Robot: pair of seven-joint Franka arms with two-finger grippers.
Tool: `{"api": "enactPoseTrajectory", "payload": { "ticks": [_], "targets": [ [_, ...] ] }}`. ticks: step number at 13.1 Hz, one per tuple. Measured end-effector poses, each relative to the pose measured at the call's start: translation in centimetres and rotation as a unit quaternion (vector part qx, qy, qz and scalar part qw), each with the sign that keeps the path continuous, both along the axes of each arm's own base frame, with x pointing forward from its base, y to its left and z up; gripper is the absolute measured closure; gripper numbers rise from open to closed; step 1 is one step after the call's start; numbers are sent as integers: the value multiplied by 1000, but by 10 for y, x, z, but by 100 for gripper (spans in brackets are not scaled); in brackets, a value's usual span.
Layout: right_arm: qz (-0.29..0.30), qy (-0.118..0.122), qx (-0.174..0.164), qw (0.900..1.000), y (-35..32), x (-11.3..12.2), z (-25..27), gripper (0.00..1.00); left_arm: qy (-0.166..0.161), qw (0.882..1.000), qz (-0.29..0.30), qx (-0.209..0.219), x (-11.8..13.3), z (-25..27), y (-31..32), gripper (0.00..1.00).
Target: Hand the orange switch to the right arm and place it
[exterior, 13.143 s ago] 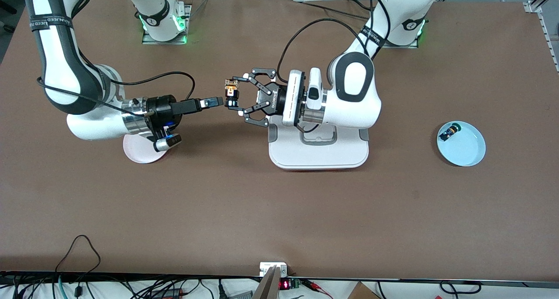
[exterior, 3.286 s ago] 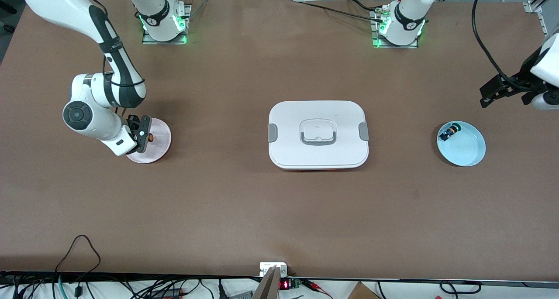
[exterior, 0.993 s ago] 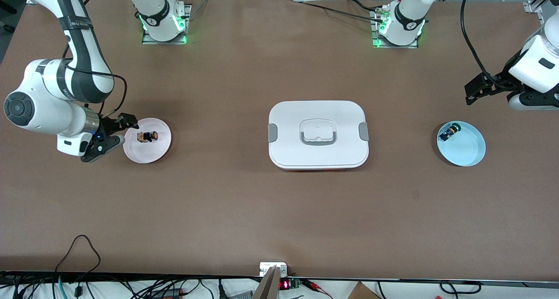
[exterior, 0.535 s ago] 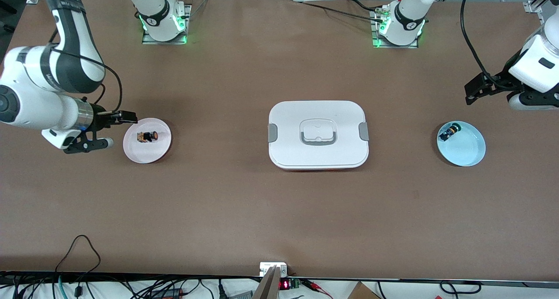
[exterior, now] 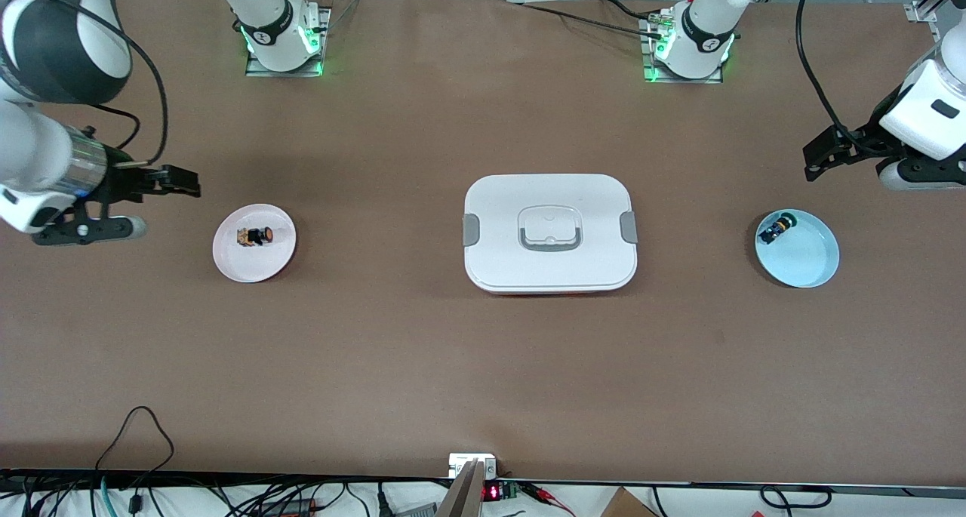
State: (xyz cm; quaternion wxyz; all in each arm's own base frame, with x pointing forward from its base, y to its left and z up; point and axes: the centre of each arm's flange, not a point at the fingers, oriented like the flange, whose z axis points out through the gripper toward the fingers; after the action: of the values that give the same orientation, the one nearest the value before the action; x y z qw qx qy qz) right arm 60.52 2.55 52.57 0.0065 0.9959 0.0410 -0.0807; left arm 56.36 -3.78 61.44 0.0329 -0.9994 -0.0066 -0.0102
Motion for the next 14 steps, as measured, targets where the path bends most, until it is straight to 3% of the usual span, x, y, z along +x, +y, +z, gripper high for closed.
{"api": "enactPoseTrajectory", "payload": {
  "ticks": [3,9,14],
  "targets": [
    [-30,-33,-6,999,-35,4,24,0,0,1000,0,0,0,0,0,0],
    [-38,-65,-6,997,-47,-9,24,0,0,1000,-1,0,0,0,-2,0],
    [-39,-71,-3,997,-48,-28,39,0,0,1000,-2,0,0,0,-3,0]
  ]
}}
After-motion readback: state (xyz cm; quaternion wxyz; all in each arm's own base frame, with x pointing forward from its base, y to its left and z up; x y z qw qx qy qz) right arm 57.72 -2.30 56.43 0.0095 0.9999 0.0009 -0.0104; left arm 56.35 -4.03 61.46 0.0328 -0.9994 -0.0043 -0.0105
